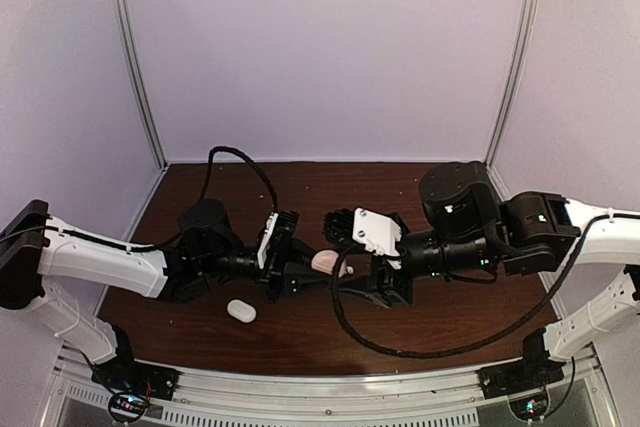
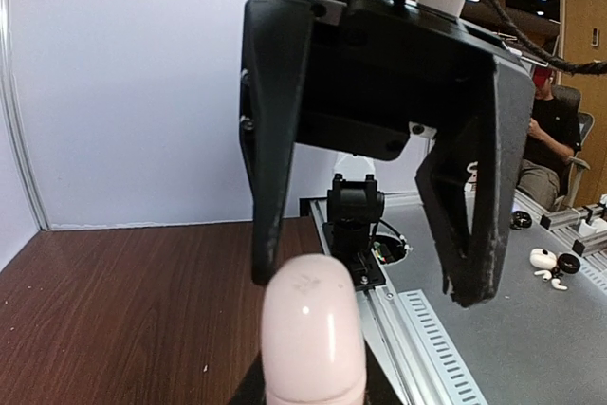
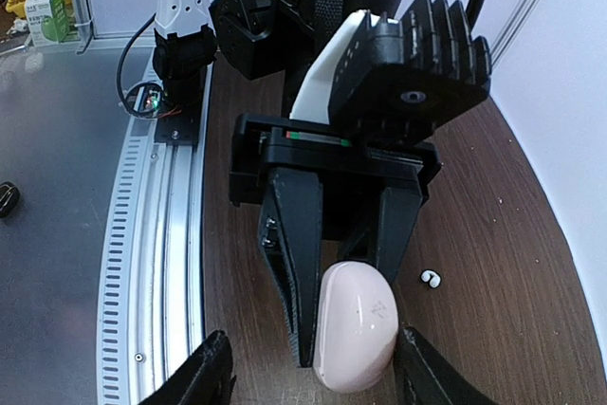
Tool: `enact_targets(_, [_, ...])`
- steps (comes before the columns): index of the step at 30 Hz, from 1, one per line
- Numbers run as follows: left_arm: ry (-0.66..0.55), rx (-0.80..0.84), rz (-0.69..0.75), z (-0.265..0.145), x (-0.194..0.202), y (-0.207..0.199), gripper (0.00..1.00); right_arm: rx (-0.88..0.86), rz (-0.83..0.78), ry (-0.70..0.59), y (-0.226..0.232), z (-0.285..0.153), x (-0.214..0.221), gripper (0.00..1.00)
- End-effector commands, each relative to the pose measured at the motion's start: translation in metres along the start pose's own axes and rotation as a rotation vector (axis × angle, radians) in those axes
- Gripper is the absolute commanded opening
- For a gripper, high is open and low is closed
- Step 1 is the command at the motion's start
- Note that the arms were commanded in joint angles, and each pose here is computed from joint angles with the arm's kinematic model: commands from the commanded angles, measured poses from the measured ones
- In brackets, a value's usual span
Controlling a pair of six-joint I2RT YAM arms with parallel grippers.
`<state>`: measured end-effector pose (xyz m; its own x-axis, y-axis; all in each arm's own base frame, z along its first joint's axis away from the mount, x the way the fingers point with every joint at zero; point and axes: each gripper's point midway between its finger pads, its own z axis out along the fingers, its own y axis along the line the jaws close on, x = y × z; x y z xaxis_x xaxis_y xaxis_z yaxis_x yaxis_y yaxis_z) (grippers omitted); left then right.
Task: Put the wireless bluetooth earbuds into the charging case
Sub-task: Close the charging case with the earbuds at the center of the board, then place the charging case with the earbuds at the center of the board.
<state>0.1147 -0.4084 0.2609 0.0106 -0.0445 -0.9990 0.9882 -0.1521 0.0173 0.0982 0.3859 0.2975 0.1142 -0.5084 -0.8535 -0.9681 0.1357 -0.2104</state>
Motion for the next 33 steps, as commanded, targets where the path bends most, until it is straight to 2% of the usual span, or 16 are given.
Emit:
enact_targets(1, [-0.081,-0.077,0.015,-0.006,-0.023,0.019,0.0,-0.104,-0.014,-0.003,0.023,-0.003,-0.002,0.58])
enact_targets(12, [-0.107,-0.094,-0.009,-0.007,-0.034,0.027,0.0,-0.141,0.007,0.062,0.034,0.012,0.023,0.51])
enact_targets(23, [-0.148,-0.179,-0.118,-0.02,-0.046,0.048,0.0,-0.101,-0.022,0.144,0.033,0.027,0.048,0.51])
enact_targets(25, [-0.138,-0.183,-0.128,-0.02,-0.046,0.049,0.0,-0.054,-0.041,0.134,0.025,0.024,0.045,0.57])
enact_targets(26, [-0.13,-0.182,-0.131,-0.02,-0.044,0.049,0.0,-0.017,-0.046,0.113,0.018,0.021,0.041,0.64])
enact_targets(33, [-0.067,-0.195,-0.17,-0.021,-0.029,0.049,0.0,0.277,-0.032,-0.121,-0.033,-0.027,0.005,0.97])
